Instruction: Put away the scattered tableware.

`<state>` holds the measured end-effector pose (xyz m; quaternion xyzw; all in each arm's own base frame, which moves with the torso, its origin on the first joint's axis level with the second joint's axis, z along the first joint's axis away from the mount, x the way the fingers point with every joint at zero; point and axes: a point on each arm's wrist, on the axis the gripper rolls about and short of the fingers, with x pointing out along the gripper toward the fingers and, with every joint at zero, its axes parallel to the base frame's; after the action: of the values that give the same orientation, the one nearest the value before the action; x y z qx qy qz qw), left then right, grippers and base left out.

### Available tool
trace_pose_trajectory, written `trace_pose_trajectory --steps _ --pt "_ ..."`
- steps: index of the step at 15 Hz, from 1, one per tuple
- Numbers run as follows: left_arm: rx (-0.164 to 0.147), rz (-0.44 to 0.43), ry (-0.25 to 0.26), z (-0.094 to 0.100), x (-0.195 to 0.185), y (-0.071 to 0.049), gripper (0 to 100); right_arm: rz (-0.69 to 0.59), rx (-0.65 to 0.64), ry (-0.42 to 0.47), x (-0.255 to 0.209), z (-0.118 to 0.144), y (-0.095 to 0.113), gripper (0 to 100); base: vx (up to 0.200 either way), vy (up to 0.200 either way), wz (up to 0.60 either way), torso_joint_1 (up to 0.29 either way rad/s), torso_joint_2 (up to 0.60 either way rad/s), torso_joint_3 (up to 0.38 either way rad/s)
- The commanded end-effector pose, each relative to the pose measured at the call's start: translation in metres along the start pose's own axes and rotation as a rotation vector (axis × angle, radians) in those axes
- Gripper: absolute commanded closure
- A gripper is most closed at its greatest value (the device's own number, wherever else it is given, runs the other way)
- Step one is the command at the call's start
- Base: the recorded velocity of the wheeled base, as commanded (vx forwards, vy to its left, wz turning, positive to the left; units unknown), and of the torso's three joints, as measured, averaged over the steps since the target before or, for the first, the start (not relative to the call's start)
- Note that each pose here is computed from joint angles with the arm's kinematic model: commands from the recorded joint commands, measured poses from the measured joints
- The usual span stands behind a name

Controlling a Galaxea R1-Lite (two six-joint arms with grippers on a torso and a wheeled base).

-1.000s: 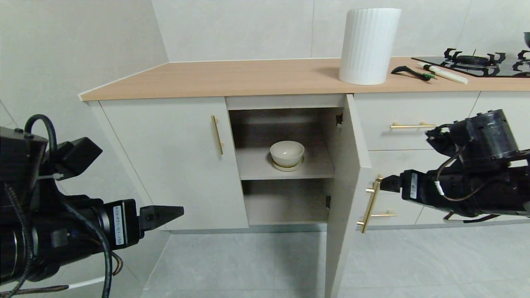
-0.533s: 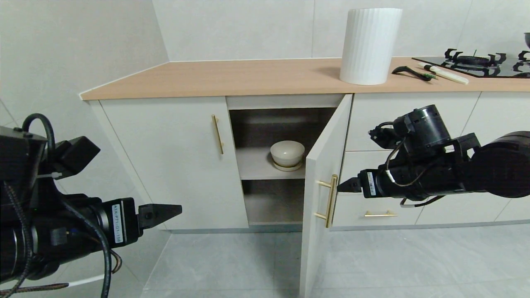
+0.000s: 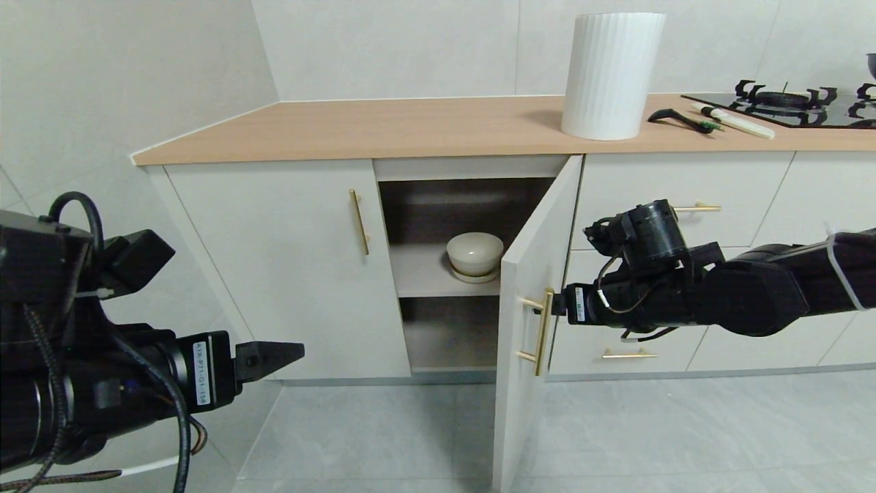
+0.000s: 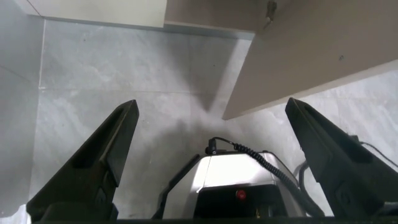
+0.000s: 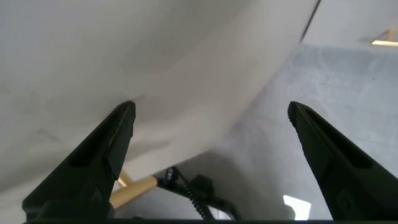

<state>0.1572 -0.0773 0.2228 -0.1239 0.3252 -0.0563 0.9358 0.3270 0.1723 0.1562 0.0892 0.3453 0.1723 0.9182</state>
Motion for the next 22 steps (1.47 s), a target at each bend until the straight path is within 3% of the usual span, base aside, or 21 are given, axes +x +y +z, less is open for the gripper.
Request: trace_pose_trajectory --steps 1,4,11,19,22 --pt "0.000 -0.001 0.000 0.000 0.000 0.000 0 0.007 0.019 -0.006 0.012 -0.003 0.001 0 0.000 0.000 0.00 0.000 0.00 0.000" --pt "0.002 0.005 0.001 -0.001 0.000 0.000 0 0.026 0.060 -0.048 0.021 -0.003 0.005 0 0.000 0.000 0.00 0.000 0.00 0.000" --pt "0.003 0.009 0.002 -0.001 0.001 0.000 0 0.058 0.101 -0.080 0.035 -0.008 0.015 0 0.200 0.000 0.00 0.004 0.00 0.000" --pt "0.003 0.008 0.001 -0.001 0.001 0.000 0 0.148 0.223 -0.162 0.048 -0.008 0.035 0 0.000 0.000 0.00 0.000 0.00 0.000" --pt "0.003 0.008 0.001 -0.001 0.001 0.000 0 0.113 0.294 -0.212 0.061 0.000 0.037 0 0.000 0.000 0.00 0.000 0.00 0.000"
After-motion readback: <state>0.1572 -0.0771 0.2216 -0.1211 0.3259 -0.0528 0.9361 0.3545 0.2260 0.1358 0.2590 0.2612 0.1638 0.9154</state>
